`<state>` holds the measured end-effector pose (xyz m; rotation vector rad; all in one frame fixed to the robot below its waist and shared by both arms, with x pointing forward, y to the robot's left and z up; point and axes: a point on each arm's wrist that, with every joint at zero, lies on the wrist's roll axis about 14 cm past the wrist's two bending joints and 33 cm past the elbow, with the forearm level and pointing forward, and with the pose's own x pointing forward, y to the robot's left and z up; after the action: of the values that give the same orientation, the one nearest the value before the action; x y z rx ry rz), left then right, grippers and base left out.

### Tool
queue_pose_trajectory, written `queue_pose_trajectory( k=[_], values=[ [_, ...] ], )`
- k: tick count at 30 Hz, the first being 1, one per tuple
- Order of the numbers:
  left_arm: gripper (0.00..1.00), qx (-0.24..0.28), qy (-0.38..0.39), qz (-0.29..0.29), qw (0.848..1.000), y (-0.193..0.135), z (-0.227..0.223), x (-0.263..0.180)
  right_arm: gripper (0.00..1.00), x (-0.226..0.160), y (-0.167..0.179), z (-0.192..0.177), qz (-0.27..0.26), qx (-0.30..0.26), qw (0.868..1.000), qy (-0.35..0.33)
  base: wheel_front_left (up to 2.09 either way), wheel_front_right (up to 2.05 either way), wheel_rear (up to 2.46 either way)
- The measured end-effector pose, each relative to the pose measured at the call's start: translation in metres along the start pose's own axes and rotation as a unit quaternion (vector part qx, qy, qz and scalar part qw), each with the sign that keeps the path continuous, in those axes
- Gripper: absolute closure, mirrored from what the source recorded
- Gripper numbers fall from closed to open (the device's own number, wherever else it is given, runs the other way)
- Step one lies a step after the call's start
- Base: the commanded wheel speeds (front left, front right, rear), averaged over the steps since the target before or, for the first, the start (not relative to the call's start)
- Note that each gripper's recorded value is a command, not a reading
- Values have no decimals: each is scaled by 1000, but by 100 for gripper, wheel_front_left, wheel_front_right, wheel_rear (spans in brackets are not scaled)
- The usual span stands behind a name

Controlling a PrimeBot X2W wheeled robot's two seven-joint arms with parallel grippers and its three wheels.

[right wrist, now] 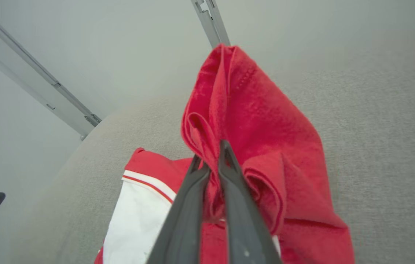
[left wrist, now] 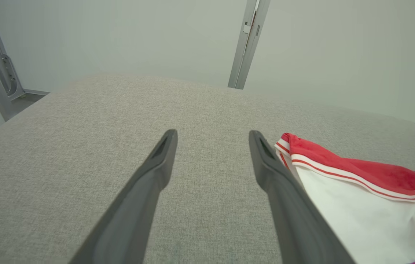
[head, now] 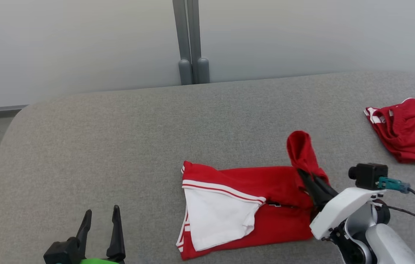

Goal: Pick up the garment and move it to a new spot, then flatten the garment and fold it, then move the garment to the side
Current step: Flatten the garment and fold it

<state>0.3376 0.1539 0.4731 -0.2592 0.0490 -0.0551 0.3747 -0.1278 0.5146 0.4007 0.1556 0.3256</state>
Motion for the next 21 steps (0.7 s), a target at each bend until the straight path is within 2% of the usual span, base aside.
queue_pose_trajectory(
  k=[4, 11, 21],
  values=[
    [0, -1, -4, 10, 1000, 7, 2, -5, 100, 9, 43, -11, 54, 27, 998, 19, 0, 0, 0],
    [0, -4, -6, 22, 1000, 13, 2, -12, 100, 20, 99, -44, 119, 50, 989, 68, 0, 0, 0],
    [0, -5, 0, 36, 999, 23, -3, -17, 100, 42, 121, -76, 138, 52, 983, 106, 0, 0, 0]
  ],
)
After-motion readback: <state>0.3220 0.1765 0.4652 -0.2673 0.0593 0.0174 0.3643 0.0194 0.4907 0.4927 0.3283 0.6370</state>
